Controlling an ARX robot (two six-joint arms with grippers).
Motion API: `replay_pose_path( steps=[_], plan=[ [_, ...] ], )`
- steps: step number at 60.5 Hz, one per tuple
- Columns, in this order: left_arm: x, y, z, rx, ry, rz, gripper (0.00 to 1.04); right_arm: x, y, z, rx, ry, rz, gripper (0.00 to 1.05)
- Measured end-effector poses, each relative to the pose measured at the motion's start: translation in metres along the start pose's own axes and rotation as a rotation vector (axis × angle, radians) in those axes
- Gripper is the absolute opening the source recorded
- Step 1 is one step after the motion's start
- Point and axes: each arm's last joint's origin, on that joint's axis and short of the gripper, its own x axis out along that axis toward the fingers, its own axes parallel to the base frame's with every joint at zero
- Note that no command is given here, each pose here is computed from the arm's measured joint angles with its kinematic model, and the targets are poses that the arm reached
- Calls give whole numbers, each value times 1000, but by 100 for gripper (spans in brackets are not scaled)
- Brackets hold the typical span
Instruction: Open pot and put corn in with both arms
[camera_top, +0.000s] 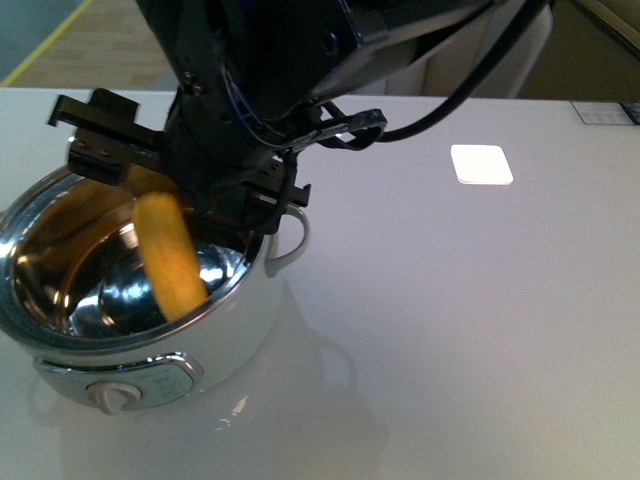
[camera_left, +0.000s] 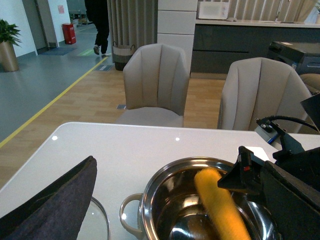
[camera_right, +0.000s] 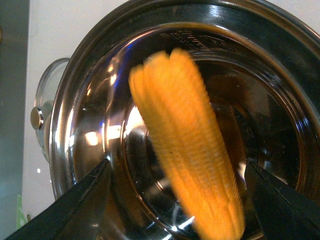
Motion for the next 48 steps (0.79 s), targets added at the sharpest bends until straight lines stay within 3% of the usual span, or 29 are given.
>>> replay_pose_path(
  steps=[6, 20, 28, 38, 48],
  plan=[
    [0, 0, 0, 0, 0, 0, 98, -12, -3, 6, 42, -34, 18, 97],
    [0, 0, 0, 0, 0, 0, 98, -83, -34, 47, 224, -243, 117, 96],
    [0, 0, 0, 0, 0, 0, 98, -132, -59, 57, 245, -351, 100, 96],
    [0, 0, 0, 0, 0, 0, 98, -197, -104, 39, 171, -435, -48, 96],
    [0, 0, 0, 0, 0, 0, 98, -259, -144, -2, 68, -454, -206, 96]
  ],
)
